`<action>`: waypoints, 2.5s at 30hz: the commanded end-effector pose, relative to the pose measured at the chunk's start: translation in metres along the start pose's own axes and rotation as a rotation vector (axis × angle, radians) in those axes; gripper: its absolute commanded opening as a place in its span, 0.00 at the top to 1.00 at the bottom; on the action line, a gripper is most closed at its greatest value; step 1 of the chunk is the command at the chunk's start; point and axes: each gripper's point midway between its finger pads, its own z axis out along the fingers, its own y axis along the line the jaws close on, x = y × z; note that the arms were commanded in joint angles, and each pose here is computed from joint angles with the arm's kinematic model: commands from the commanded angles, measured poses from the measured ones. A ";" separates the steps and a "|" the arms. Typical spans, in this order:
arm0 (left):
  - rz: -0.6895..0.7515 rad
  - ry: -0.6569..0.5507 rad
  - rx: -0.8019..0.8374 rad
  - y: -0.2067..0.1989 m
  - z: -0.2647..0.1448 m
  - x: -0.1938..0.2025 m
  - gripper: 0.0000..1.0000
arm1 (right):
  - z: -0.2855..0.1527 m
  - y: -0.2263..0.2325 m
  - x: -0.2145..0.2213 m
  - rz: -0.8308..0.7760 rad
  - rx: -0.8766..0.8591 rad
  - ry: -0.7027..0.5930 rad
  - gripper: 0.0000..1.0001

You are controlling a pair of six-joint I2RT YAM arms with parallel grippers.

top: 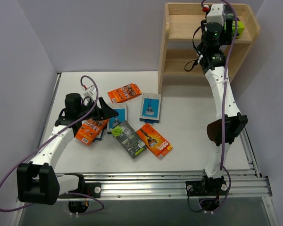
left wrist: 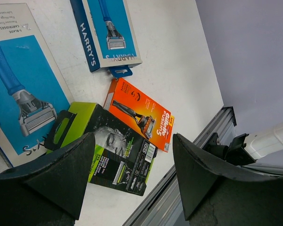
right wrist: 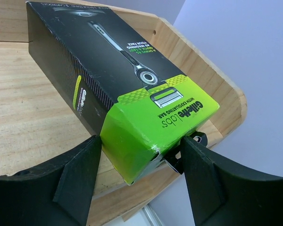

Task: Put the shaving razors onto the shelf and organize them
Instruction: Place the shaving razor onto shelf

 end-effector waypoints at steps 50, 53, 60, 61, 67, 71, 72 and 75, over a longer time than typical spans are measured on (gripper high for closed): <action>0.083 -0.040 0.165 -0.027 0.005 -0.017 0.24 | -0.028 0.021 -0.078 0.031 -0.016 -0.296 0.22; 0.080 -0.039 0.164 -0.026 0.006 -0.017 0.24 | -0.019 0.025 -0.079 0.025 -0.012 -0.291 0.22; 0.065 -0.024 0.162 -0.022 0.009 -0.014 0.24 | 0.003 0.033 -0.063 0.016 -0.017 -0.265 0.21; 0.064 -0.022 0.163 -0.023 0.009 -0.014 0.24 | 0.007 0.037 -0.056 0.017 -0.020 -0.252 0.21; 0.057 -0.016 0.162 -0.020 0.011 -0.012 0.24 | 0.020 0.038 -0.038 -0.035 0.026 -0.225 0.20; 0.049 -0.007 0.158 -0.017 0.013 -0.010 0.24 | 0.026 0.035 -0.035 -0.041 0.064 -0.234 0.20; 0.047 -0.007 0.156 -0.017 0.013 -0.010 0.24 | 0.029 0.035 -0.030 -0.051 0.073 -0.225 0.20; 0.044 -0.004 0.156 -0.016 0.014 -0.009 0.24 | 0.031 0.033 -0.028 -0.061 0.098 -0.222 0.21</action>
